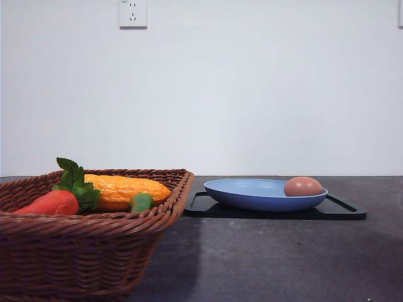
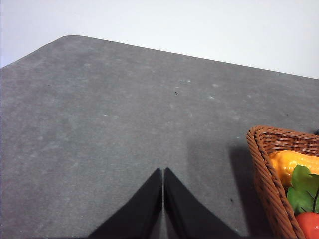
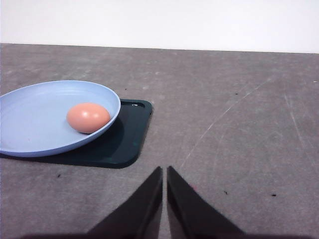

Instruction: Transfer egg from basket to plate and serve

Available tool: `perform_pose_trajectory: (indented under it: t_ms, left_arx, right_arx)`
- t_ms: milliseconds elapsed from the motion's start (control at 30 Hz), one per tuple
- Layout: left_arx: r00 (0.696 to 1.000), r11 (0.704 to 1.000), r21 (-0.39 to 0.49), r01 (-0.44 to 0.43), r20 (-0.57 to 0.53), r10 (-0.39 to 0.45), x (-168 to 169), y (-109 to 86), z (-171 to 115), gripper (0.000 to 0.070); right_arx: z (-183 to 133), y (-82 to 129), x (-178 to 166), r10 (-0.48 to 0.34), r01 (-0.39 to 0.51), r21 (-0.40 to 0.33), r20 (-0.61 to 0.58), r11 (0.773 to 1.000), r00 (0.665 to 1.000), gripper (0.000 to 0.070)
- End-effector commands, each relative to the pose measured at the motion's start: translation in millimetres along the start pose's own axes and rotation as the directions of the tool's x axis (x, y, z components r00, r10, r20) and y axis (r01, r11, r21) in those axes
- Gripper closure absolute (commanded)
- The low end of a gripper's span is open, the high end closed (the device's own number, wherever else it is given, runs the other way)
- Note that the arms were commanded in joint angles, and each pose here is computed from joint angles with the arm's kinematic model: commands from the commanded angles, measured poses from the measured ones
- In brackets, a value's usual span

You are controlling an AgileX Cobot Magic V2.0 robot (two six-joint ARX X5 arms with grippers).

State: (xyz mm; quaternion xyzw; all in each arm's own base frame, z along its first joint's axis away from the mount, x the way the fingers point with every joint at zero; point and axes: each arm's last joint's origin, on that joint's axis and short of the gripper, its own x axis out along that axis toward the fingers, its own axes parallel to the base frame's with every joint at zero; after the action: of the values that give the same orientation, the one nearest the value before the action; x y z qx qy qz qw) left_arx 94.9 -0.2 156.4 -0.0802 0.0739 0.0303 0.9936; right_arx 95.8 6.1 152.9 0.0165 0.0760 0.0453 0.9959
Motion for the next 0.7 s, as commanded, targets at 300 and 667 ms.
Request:
perform_pose_trajectory:
  t_ms: [300, 667]
  left_arx:
    - [1.000, 1.000, 0.001, -0.002, -0.031, 0.002, 2.3, 1.3, -8.6, 0.0700]
    - [1.000, 1.000, 0.001, -0.002, -0.031, 0.002, 2.3, 1.3, -8.7, 0.0700]
  right_arx:
    - [-0.8, 0.2, 0.5, 0.004, -0.004, 0.011, 0.006, 1.000, 1.000, 0.0700]
    - [-0.8, 0.2, 0.5, 0.004, -0.004, 0.011, 0.006, 1.000, 1.000, 0.0700]
